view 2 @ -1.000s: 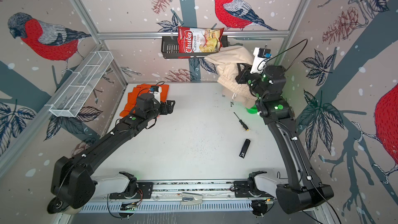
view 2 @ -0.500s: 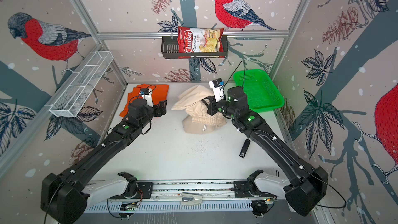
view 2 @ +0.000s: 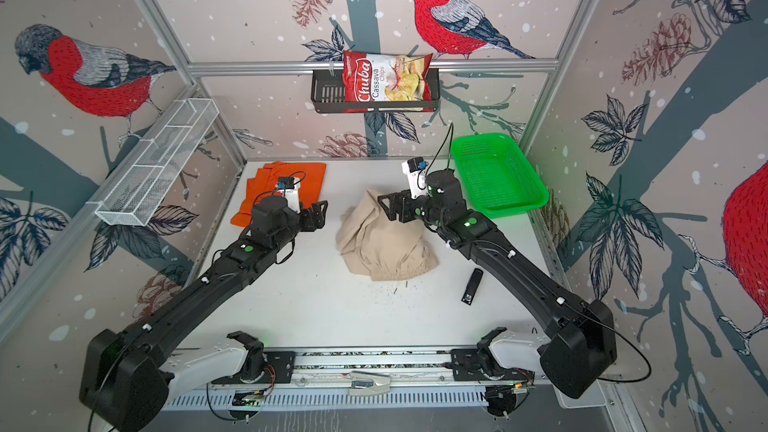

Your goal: Fold and stack the shorts

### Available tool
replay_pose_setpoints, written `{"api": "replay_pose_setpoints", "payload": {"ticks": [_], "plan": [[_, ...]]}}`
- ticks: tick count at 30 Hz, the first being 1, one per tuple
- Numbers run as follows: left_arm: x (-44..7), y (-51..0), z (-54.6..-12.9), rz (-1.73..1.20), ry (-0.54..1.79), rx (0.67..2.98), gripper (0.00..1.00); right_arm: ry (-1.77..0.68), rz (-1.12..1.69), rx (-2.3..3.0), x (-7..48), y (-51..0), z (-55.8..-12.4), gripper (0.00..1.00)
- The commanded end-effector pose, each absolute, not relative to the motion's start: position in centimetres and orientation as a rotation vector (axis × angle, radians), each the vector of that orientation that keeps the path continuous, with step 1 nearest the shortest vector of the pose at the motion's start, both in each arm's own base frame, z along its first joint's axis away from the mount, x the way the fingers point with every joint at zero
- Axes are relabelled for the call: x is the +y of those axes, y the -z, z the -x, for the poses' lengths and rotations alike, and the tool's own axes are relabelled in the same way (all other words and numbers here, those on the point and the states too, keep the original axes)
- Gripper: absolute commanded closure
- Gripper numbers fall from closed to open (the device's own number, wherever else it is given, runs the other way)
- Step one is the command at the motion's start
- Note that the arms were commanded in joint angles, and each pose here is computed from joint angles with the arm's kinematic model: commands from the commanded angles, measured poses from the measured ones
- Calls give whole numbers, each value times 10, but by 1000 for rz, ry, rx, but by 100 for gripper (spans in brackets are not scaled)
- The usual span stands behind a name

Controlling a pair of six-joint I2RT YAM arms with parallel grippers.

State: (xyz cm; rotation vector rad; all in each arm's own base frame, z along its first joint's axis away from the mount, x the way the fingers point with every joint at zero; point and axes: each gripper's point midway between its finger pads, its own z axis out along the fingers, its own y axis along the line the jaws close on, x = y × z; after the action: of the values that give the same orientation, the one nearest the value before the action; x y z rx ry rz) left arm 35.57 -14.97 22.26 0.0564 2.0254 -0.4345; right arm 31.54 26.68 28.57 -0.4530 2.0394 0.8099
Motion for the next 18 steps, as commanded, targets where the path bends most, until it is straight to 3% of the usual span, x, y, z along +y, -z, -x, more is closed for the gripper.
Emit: {"api": "replay_pose_setpoints", "payload": {"ticks": [1, 8, 13, 18], "plan": [[-168, -214, -355, -98, 547, 2042, 18, -648, 413, 2096, 245, -274, -315, 17], [-191, -162, -348, -50, 718, 2229, 18, -447, 708, 2114, 263, -241, -256, 19], [-189, -127, -345, 37, 738, 2339, 18, -381, 933, 2252, 283, -180, -210, 20], [-178, -106, -344, 154, 820, 2348, 18, -401, 996, 2408, 304, -129, -201, 22]]}}
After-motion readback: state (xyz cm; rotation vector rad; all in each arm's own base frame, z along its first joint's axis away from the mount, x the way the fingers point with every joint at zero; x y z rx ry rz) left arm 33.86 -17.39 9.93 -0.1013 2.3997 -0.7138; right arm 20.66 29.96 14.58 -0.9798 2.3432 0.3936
